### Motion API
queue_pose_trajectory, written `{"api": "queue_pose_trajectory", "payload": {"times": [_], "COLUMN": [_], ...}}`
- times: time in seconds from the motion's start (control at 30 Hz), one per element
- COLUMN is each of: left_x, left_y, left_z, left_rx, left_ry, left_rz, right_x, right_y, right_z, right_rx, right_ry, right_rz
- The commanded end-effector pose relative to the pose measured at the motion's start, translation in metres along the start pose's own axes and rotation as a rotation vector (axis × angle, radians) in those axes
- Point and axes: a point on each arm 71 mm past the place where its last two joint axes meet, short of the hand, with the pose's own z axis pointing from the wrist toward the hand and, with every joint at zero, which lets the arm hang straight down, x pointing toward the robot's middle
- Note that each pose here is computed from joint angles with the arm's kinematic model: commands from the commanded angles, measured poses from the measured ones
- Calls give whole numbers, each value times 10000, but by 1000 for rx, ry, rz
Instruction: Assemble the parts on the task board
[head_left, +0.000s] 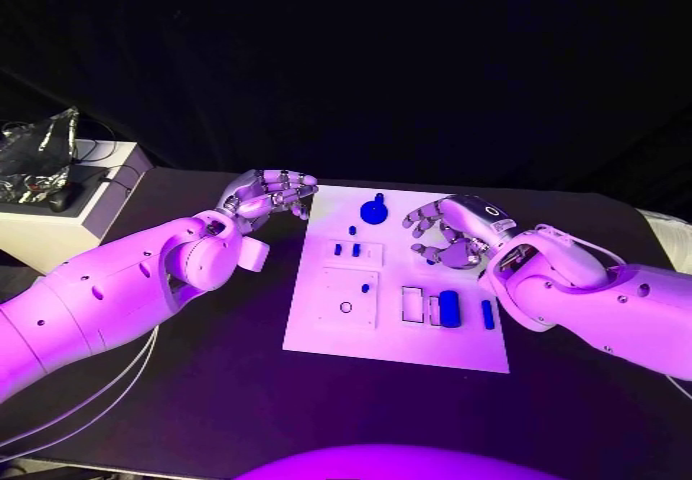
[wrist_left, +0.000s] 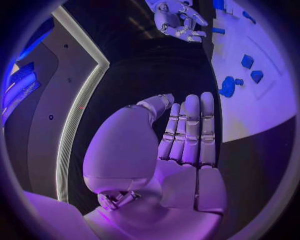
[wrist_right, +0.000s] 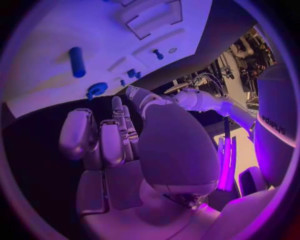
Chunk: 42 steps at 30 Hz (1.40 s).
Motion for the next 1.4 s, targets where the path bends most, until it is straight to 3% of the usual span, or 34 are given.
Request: {"api": "queue_pose_trajectory", "payload": {"times": [0.03, 0.27, 0.6, 0.93, 1.4], "left_x": [11, 0, -10, -19, -33], "left_y": [-36, -44, -42, -41, -39], "left_z": [-3, -15, -20, -23, -29], "left_rx": [36, 39, 35, 33, 30], "left_ry": [7, 9, 9, 8, 5], "left_rz": [1, 2, 3, 4, 5], "right_x": [-33, -190, -131, -77, 54], "right_y": [-123, -295, -326, -269, -211], "right_z": [-24, -33, -2, 80, 102], "right_rx": [27, 17, 36, 31, 15], "right_ry": [130, 185, 289, 279, 307], "right_rz": [15, -171, -278, -303, -296]}}
